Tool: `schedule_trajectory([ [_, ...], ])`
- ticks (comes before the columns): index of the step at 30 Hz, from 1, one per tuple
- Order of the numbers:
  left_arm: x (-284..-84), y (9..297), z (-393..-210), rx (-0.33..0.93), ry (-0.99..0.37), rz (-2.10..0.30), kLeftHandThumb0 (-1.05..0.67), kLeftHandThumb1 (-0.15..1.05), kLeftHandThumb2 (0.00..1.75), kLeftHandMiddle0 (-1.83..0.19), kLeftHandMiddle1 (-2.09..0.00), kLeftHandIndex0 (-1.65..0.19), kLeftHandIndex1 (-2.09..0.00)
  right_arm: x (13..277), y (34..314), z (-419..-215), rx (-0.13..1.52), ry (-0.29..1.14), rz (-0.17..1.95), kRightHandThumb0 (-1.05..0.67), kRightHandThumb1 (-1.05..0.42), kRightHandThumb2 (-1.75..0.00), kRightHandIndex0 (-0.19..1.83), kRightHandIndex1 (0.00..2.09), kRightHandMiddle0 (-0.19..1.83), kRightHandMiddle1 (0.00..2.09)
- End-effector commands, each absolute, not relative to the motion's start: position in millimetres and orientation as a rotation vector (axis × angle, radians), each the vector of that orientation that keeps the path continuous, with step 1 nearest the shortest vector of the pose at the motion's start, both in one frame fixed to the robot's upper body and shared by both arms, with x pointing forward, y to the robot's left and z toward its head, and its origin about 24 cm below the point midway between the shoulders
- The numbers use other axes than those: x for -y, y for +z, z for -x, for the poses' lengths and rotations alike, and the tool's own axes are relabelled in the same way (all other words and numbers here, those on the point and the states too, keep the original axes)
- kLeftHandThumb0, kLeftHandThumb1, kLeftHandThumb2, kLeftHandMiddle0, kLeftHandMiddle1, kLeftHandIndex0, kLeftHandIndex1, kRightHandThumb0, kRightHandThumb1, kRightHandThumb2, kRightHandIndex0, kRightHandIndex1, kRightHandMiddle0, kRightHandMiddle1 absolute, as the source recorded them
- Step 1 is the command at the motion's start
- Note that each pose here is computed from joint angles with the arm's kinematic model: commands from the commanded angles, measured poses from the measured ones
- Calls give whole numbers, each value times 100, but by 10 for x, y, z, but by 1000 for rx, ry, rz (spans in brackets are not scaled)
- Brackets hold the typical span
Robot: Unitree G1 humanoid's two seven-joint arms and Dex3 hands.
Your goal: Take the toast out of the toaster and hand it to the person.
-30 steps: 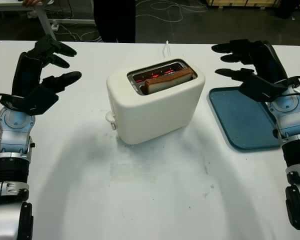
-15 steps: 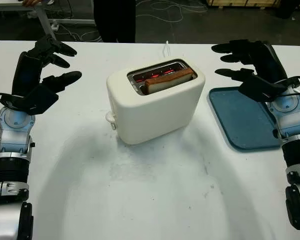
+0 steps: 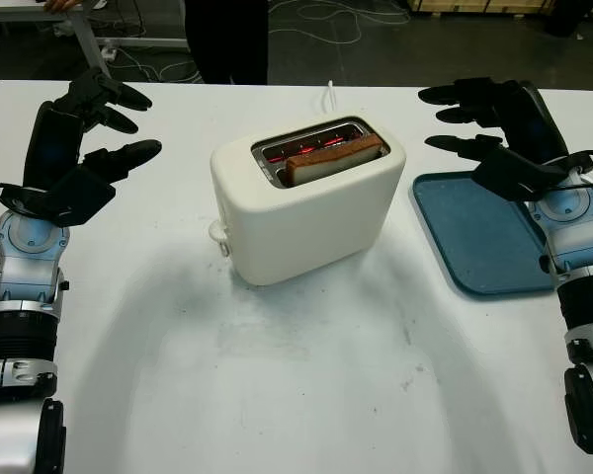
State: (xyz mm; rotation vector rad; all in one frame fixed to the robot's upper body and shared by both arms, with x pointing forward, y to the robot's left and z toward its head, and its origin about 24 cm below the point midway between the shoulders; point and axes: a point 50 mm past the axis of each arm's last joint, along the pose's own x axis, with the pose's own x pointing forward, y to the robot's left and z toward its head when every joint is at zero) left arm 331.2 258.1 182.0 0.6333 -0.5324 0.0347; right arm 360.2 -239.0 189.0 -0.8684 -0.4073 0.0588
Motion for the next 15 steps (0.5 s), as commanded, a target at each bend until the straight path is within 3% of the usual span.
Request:
schedule_trajectory([
  [1, -2585, 1828, -3307, 538, 43, -639, -90, 92, 14, -43, -132, -40, -120, 2391, 1941, -3595, 439, 50, 864, -28, -78, 0, 96, 1, 88, 1],
  [15, -2587, 1833, -3307, 537, 44, -631, -90, 92, 14, -43, -132, -39, -120, 2396, 1943, -3595, 435, 51, 865, -27, -78, 0, 96, 1, 88, 0],
])
